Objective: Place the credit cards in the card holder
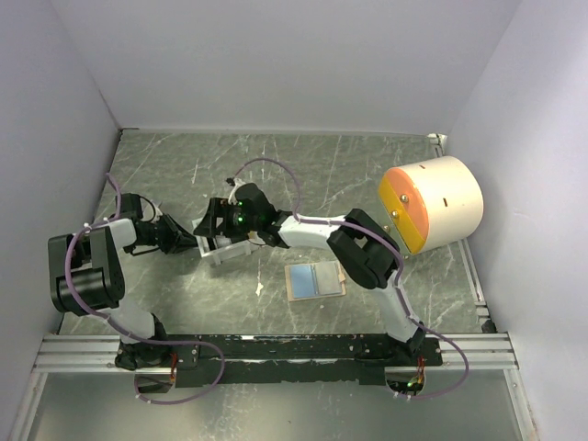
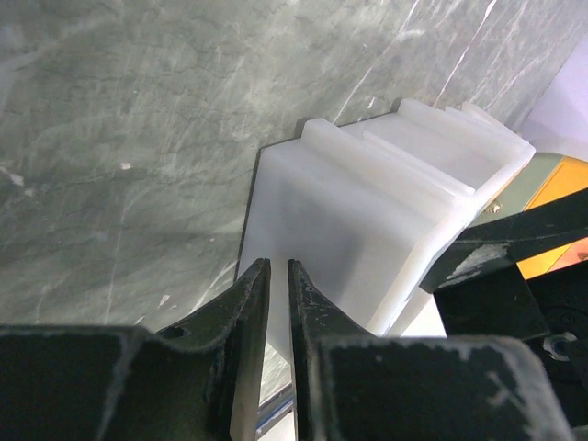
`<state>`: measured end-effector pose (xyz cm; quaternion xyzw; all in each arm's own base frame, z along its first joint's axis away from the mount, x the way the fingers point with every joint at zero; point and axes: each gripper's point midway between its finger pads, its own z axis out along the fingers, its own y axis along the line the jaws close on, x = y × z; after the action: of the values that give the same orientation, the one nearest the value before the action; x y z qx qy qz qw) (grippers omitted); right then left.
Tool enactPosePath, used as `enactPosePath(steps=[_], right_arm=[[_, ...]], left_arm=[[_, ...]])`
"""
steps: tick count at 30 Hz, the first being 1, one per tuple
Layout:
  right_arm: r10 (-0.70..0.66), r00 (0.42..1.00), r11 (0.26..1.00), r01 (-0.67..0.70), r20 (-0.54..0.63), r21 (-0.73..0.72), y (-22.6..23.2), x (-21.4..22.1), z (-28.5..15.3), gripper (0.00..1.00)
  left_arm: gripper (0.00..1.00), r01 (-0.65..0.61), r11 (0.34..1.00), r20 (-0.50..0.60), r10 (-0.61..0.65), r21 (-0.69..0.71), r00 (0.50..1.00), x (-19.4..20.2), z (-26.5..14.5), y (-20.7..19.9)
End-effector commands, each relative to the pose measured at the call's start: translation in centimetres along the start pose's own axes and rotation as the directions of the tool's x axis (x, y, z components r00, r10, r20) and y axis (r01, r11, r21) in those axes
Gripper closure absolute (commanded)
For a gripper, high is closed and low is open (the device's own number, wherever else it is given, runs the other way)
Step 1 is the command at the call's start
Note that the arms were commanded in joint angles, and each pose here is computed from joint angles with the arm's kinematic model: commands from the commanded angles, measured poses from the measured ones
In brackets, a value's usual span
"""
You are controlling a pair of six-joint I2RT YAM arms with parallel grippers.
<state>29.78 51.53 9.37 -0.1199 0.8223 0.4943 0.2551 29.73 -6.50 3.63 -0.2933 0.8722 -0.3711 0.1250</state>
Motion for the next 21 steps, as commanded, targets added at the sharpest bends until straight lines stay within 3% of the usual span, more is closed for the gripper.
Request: enactPosePath(steps=[1,5,12,21], right_arm=[[-0.022,1.000,0.998,0.021,-0.020,-0.059,2.7,0.3,0.3,0.24],[-0.033,0.999,0.999,0.031,-0.023,-0.045,2.9,0.3,0.5,0.24],[-0.043,0.998,0.992,0.048,-0.049,0.118,-1.0,1.2,1.0,0.24],[-0.085,0.995,0.995,0.088,-0.046,0.052,1.0,0.3,0.9,0.25]], left_arm=[[0.75,-0.023,0.997,-0.034,0.025,0.068,0.999,0.6,0.3,-1.6],[0.75,-0.023,0.997,-0.041,0.026,0.071,0.999,0.7,0.4,-1.6],[0.75,-0.027,0.997,-0.044,0.030,0.071,0.999,0.8,0.4,-1.5],[0.75,-0.032,0.998,-0.042,0.034,0.062,0.999,0.8,0.3,-1.5]])
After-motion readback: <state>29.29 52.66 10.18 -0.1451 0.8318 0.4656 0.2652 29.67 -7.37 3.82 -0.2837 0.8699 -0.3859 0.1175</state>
